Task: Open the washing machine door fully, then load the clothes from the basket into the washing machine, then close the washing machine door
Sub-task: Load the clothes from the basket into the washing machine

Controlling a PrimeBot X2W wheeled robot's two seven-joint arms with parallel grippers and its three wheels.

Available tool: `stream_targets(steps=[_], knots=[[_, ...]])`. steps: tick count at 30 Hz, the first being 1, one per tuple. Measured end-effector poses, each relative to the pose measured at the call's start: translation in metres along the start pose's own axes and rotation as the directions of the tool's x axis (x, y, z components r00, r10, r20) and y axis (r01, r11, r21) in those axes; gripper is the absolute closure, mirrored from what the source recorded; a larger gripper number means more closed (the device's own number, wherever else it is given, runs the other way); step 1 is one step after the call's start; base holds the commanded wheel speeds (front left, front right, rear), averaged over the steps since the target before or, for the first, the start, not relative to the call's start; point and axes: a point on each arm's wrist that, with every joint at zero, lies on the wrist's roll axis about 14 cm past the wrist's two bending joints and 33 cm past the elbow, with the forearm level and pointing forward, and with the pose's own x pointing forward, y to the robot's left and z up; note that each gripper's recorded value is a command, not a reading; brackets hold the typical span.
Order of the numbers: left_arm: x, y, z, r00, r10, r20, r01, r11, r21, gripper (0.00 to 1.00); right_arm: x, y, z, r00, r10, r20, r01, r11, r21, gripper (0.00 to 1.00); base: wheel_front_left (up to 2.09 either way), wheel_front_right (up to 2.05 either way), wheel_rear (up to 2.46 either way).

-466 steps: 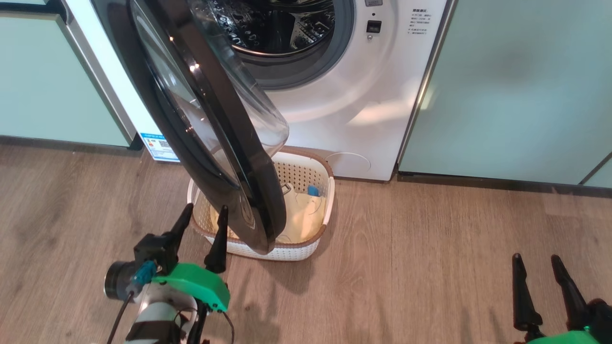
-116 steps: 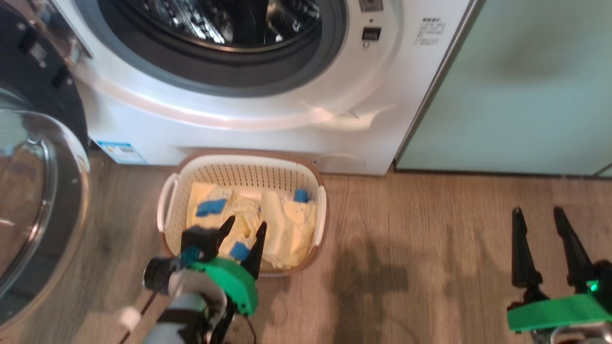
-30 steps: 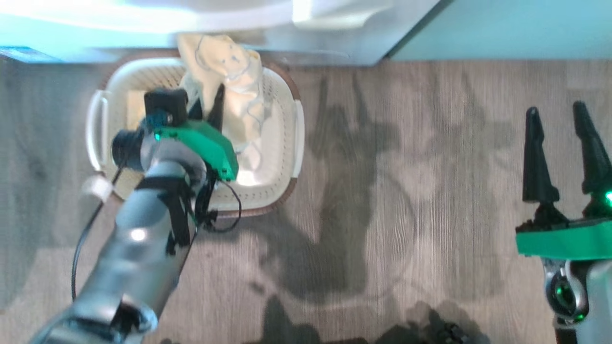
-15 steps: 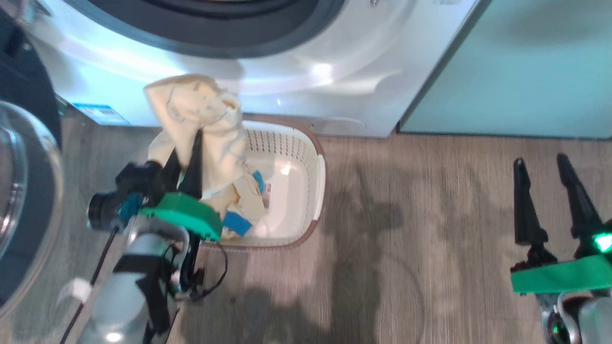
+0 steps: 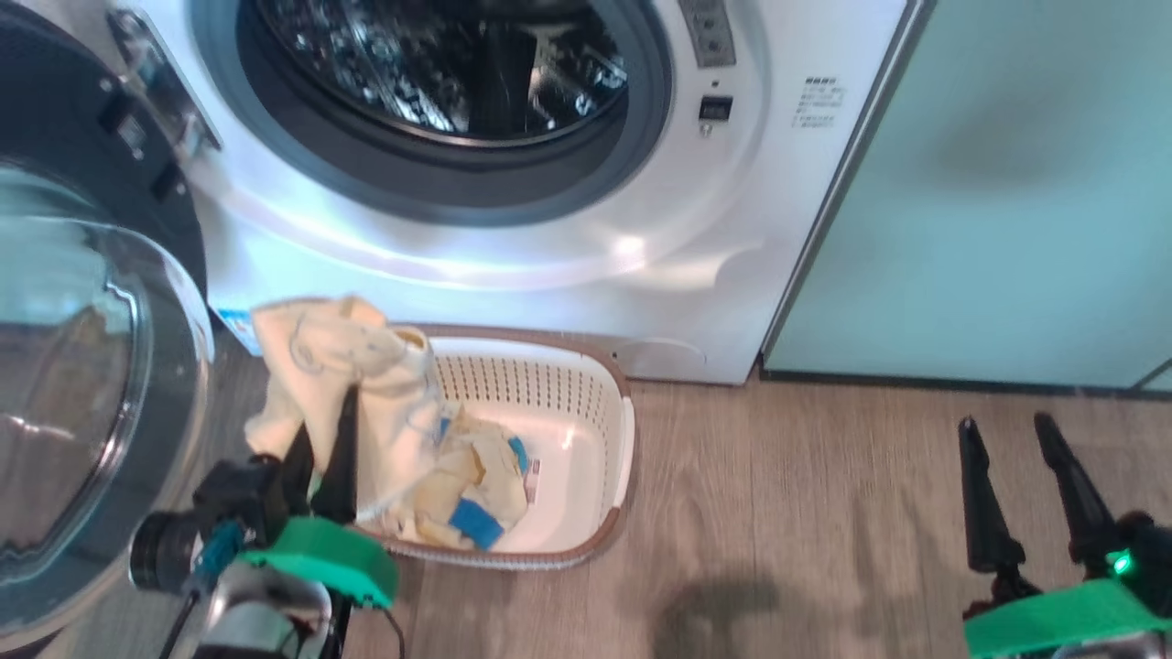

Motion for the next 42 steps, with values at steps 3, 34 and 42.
stream_targets(steps=[3, 34, 42], knots=[[-0.013, 0.001, 0.007, 1.000, 0.007, 0.002, -0.007, 1.000, -0.005, 1.00, -0.011, 0.000, 0.003, 1.000, -0.004, 0.009, 0.004, 1.000, 0.004, 0.00, 0.00, 0.00, 0.00], [-0.037, 0.000, 0.019, 1.000, 0.010, 0.003, -0.010, 0.999, -0.040, 1.00, -0.036, 0.004, 0.005, 1.000, -0.014, 0.016, 0.013, 1.000, 0.022, 0.00, 0.00, 0.00, 0.00], [-0.036, 0.000, 0.016, 1.000, 0.009, -0.003, -0.009, 0.999, -0.046, 1.00, -0.036, 0.004, 0.004, 1.000, -0.014, 0.011, 0.014, 1.000, 0.023, 0.00, 0.00, 0.00, 0.00]])
